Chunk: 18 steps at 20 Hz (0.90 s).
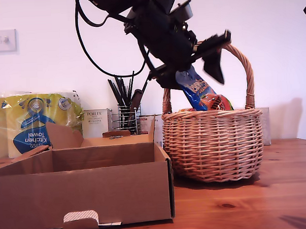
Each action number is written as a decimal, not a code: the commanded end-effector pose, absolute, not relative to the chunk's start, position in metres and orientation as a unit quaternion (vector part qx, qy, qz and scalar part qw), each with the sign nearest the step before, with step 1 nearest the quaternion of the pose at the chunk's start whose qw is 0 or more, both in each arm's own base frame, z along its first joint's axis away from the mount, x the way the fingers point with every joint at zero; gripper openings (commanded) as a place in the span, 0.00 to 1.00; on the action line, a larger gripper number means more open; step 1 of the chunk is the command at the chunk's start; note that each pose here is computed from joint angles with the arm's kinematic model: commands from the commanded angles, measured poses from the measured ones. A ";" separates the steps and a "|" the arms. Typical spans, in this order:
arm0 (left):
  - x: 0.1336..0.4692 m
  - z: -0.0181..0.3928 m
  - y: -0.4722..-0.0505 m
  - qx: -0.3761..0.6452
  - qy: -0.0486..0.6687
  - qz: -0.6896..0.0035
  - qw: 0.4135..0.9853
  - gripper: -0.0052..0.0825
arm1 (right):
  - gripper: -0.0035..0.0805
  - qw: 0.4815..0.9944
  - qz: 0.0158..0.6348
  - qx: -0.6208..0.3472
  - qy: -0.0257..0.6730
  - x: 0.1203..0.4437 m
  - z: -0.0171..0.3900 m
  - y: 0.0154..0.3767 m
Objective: Move the bags of Easter eggs from the cardboard box on the left into the woven basket on the right side.
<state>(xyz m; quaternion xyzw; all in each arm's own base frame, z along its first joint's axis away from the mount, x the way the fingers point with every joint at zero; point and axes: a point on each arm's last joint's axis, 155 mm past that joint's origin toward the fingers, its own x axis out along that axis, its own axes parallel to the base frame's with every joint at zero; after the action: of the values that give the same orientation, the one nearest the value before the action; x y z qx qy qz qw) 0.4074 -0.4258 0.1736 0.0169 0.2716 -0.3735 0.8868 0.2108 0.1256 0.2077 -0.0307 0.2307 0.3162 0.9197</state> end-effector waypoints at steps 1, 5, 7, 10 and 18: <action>0.401 0.208 -0.420 0.024 0.244 -0.380 0.892 0.45 | 0.03 0.920 0.322 -0.032 0.220 0.210 0.215 0.128; 0.390 0.229 -0.401 0.067 0.238 -0.375 0.893 0.32 | 0.03 0.920 0.322 -0.032 0.220 0.210 0.215 0.128; 0.384 0.235 -0.392 0.079 0.245 -0.371 0.892 0.32 | 0.03 0.921 0.321 -0.032 0.220 0.210 0.215 0.128; 0.375 0.231 -0.372 0.093 0.278 -0.356 0.887 0.27 | 0.03 0.921 0.321 -0.033 0.220 0.210 0.215 0.127; 0.352 0.231 -0.349 0.130 0.273 -0.362 0.882 0.04 | 0.03 0.928 0.316 -0.033 0.195 0.220 0.226 0.128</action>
<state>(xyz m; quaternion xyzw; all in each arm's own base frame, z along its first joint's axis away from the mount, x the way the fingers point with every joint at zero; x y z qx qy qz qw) 0.3596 -0.3564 0.2299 0.1275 0.2796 -0.3619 0.8801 0.2183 0.1268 0.2198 -0.0331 0.2026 0.3148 0.9267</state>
